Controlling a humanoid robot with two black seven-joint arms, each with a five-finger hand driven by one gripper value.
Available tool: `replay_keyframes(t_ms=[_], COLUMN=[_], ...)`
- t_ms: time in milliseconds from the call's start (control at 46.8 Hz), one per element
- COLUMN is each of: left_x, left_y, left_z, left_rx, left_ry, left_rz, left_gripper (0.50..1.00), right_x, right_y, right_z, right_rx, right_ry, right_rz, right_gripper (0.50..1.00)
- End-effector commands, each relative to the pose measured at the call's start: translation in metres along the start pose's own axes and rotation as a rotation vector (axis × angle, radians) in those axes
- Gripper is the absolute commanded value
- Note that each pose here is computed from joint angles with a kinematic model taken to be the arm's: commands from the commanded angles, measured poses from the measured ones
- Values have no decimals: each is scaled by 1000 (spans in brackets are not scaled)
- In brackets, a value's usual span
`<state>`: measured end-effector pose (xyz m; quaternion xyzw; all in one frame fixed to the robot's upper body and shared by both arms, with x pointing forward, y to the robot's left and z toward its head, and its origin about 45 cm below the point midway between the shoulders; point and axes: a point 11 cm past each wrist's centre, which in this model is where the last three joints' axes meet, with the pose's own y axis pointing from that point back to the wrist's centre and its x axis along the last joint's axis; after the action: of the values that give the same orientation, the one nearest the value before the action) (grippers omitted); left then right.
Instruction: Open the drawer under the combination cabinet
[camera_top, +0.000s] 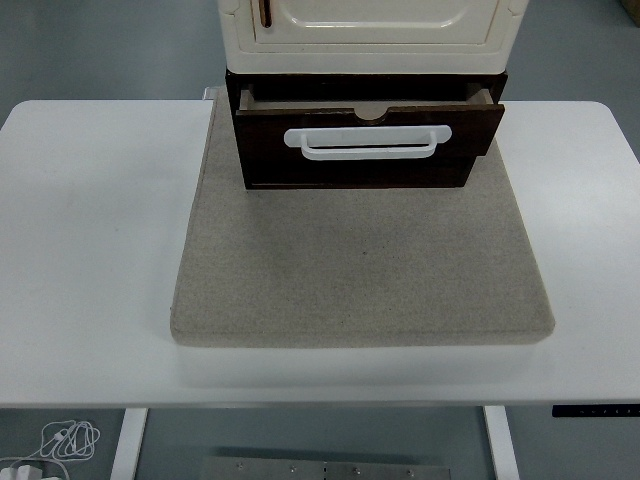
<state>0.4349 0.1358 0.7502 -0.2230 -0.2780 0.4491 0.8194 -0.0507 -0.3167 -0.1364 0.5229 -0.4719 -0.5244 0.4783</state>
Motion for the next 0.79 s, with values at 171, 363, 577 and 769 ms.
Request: replay_keyframes(t_ms=[171, 363, 577, 769], left_x=[127, 187, 208, 207], left_y=[52, 107, 166, 224], left_z=[-34, -88, -164, -230], left_rx=[45, 128, 234, 323], left_ry=[134, 283, 495, 692], left_rz=[414, 615, 764, 876], left_gripper=[1000, 1000, 1000, 1000], right_x=[0, 0, 0, 0], right_y=[0, 0, 0, 0], right_z=[0, 0, 0, 0], right_rx=[-1, 1, -1, 1], right_ry=[0, 0, 0, 0], right_rz=[0, 0, 0, 0], right_gripper=[926, 926, 926, 926])
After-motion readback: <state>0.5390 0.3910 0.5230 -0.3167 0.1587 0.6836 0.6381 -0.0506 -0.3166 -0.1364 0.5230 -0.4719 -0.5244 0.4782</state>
